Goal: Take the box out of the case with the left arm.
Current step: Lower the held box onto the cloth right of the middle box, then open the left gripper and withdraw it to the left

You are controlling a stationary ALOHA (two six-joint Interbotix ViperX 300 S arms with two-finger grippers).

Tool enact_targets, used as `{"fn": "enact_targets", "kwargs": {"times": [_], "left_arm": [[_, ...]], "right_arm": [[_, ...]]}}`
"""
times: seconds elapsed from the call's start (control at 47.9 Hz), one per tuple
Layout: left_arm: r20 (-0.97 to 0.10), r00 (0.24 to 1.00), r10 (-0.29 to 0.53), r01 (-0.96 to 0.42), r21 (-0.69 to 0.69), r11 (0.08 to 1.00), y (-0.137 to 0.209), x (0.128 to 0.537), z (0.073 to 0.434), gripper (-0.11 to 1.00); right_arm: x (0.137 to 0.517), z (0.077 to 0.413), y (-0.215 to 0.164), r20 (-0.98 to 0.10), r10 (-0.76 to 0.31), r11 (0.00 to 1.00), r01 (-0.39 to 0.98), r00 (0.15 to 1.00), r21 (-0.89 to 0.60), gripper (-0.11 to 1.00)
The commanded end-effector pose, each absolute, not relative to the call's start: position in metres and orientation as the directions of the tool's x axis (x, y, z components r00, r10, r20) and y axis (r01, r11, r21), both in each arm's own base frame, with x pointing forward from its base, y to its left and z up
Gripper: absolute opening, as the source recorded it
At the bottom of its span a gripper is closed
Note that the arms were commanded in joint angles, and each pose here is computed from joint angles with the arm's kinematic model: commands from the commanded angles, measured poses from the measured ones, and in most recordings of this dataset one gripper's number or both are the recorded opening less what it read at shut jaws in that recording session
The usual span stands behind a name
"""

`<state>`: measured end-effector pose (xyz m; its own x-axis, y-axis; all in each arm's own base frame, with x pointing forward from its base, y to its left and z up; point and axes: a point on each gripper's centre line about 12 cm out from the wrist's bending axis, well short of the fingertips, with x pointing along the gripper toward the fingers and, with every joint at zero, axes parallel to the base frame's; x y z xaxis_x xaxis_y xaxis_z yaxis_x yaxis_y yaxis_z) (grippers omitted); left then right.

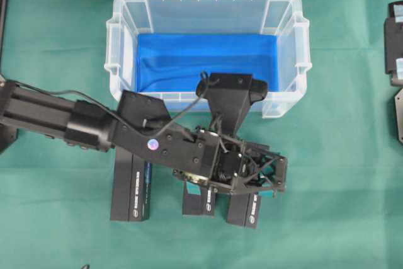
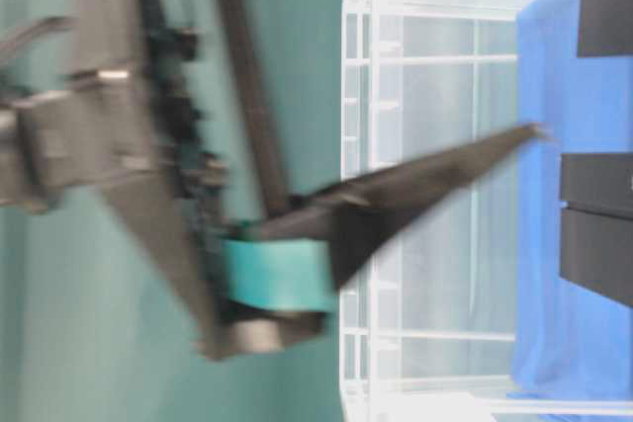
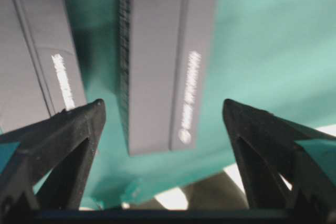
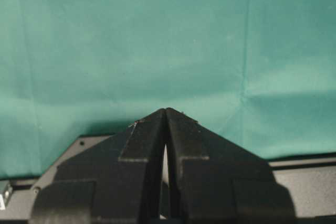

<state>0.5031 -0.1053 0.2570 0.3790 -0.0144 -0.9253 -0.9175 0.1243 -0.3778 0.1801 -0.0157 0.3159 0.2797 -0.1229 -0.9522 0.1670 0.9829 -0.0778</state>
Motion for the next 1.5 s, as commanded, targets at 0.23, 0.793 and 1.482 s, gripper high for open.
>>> {"fn": "enact_targets", "kwargs": {"times": [0.23, 0.793, 1.482], "left_arm": [[-0.884, 0.467, -0.015, -0.878, -0.466, 0.108, -0.090, 0.505, 0.341, 0.90], [-0.903, 0.428, -0.025, -0.891, -0.427, 0.157, -0.095, 0.493, 0.343, 0.90], [-0.946, 0.323, -0.029, -0.939, -0.324, 0.117, -0.093, 0.341, 0.350, 0.89]], "right_arm": [[0.181, 0.319, -0.016, -0.949, -0.125, 0.983, 0.169, 0.291, -0.077, 0.03], [0.180, 0.320, -0.016, -0.947, -0.126, 0.983, 0.168, 0.294, -0.078, 0.03], [0.180, 0.320, -0.016, -0.947, -0.126, 0.983, 0.168, 0.294, -0.079, 0.03]]}}
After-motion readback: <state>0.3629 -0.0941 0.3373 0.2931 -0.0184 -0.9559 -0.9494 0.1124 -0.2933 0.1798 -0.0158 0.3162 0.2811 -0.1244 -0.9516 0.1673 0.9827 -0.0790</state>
